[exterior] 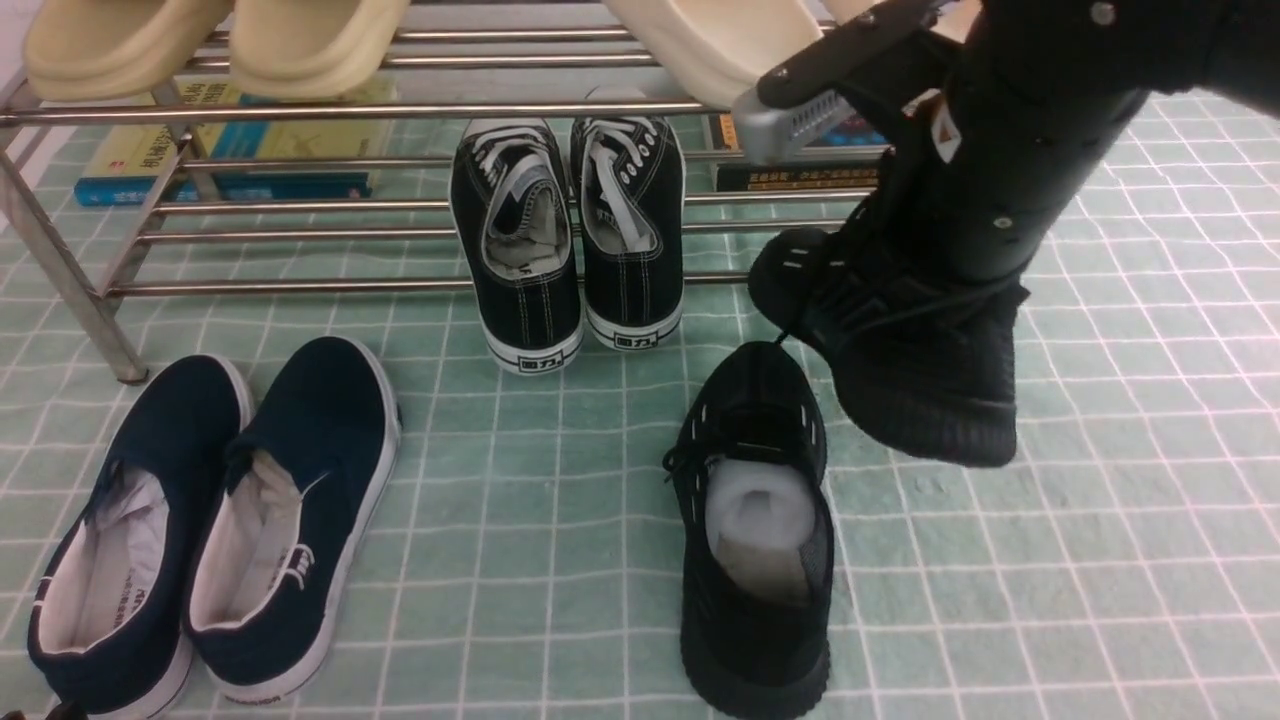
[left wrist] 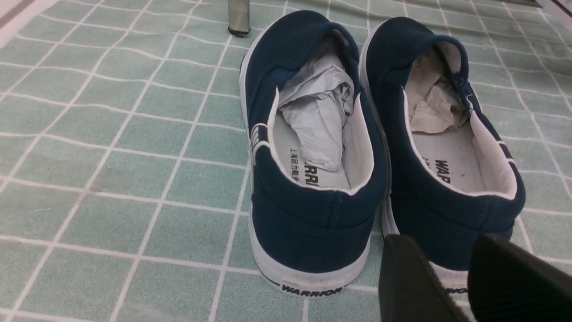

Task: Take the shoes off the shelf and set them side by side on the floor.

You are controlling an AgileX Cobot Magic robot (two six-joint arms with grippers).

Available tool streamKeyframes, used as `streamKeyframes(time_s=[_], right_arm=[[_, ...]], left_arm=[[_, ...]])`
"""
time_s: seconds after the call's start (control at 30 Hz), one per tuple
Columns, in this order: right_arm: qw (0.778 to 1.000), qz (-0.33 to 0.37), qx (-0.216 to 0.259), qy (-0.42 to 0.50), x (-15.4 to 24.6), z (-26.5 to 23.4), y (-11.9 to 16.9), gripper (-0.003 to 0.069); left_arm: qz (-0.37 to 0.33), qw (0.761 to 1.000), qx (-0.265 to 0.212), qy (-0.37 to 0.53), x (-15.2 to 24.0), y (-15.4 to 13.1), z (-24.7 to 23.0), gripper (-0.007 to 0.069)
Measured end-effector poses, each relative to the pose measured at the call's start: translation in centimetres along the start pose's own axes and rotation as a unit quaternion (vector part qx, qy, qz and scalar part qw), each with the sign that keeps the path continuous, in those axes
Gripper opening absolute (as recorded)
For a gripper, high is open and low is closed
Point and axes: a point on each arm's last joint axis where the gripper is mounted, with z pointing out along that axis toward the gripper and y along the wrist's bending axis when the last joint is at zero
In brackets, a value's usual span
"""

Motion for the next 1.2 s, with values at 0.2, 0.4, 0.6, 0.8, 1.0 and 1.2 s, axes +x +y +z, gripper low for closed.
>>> streamKeyframes(time_s=[0.2, 0.4, 0.6, 0.8, 1.0, 1.2], right_arm=[[1.000, 0.000, 0.002, 0.007, 3.9, -1.9, -0.6, 0.0013], [1.000, 0.013, 0.005, 0.023, 6.0, -2.1, -0.9, 0.0013], [0.998, 0.011, 0.009, 0.055, 6.6, -0.2, -0.7, 0.0014], [0.997, 0.000, 0.035, 0.071, 6.2, 1.4, -0.8, 0.0014], [0.994, -0.016, 0.061, 0.091, 5.8, 3.3, -1.0, 0.0014], [0.991, -0.027, 0.074, 0.106, 5.4, 5.1, -0.9, 0.0016]], left_arm=[[0.000, 1.000, 0.000, 0.000, 0.0, 0.0, 0.0, 0.0239], [0.000, 1.000, 0.000, 0.000, 0.0, 0.0, 0.0, 0.0239], [0.000, 1.000, 0.000, 0.000, 0.0, 0.0, 0.0, 0.0239], [0.000, 1.000, 0.000, 0.000, 0.0, 0.0, 0.0, 0.0239], [0.000, 1.000, 0.000, 0.000, 0.0, 0.0, 0.0, 0.0239], [0.000, 1.000, 0.000, 0.000, 0.0, 0.0, 0.0, 0.0239]])
